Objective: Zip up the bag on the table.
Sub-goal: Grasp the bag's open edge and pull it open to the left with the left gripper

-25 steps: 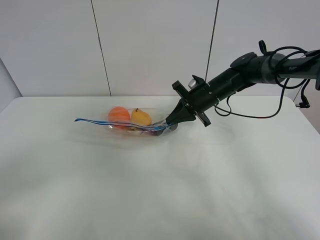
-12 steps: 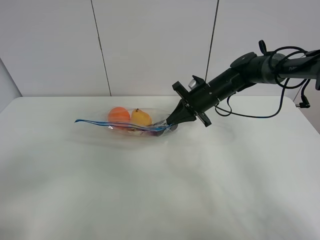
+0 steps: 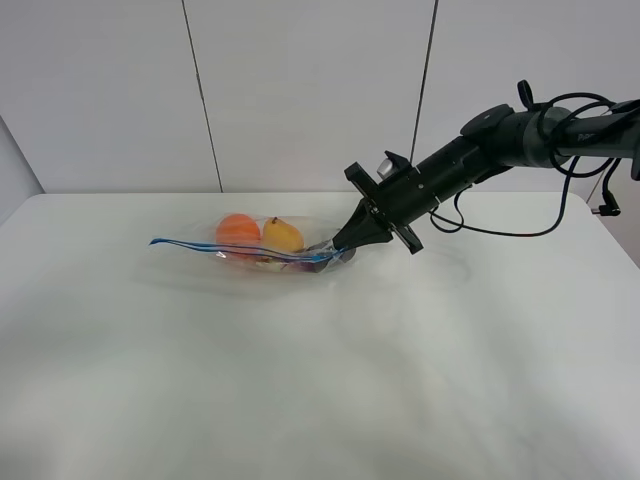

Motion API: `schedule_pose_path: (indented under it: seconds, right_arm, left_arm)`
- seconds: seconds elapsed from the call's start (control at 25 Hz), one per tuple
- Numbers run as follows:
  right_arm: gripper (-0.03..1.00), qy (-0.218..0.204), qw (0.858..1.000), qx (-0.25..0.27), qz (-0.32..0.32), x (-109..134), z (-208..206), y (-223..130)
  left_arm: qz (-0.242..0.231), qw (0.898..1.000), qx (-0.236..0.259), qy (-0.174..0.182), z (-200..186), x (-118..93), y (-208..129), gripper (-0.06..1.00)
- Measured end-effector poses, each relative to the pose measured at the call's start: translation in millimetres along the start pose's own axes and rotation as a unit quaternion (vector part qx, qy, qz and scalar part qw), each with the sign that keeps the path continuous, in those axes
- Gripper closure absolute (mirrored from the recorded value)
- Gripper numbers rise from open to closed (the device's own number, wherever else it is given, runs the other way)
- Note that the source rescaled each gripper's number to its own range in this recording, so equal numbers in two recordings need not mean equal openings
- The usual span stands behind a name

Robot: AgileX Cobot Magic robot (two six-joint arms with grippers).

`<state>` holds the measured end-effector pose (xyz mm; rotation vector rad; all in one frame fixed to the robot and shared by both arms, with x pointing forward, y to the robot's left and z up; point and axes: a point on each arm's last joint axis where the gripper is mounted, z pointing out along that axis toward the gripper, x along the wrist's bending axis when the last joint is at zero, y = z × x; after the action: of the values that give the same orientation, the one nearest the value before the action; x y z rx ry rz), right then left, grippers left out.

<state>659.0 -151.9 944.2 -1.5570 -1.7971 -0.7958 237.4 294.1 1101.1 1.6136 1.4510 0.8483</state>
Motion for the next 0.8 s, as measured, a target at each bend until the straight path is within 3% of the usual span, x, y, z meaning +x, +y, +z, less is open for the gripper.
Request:
schedule_pose_path:
  seconds: [0.28,0.48,0.56,0.64,0.8]
  right_arm:
    - [0.97,0.0,1.0,0.0,0.002,0,0,0]
    - [0.97,0.0,1.0,0.0,0.002,0,0,0]
    - [0.97,0.0,1.0,0.0,0.003,0,0,0]
    - [0.97,0.0,1.0,0.0,0.004,0,0,0]
    - [0.97,-0.001,1.0,-0.002,0.004,0,0,0]
  left_arm:
    - [0.048,0.997,0.052,-0.001,50,6,80,-0.05]
    - [0.158,0.986,0.059,-0.002,112,12,115,-0.05]
    - [0.223,0.974,0.046,-0.003,134,14,122,-0.05]
    - [0.297,0.954,0.026,-0.014,154,10,127,-0.05]
    - [0.387,0.919,-0.013,-0.074,182,-14,131,-0.05]
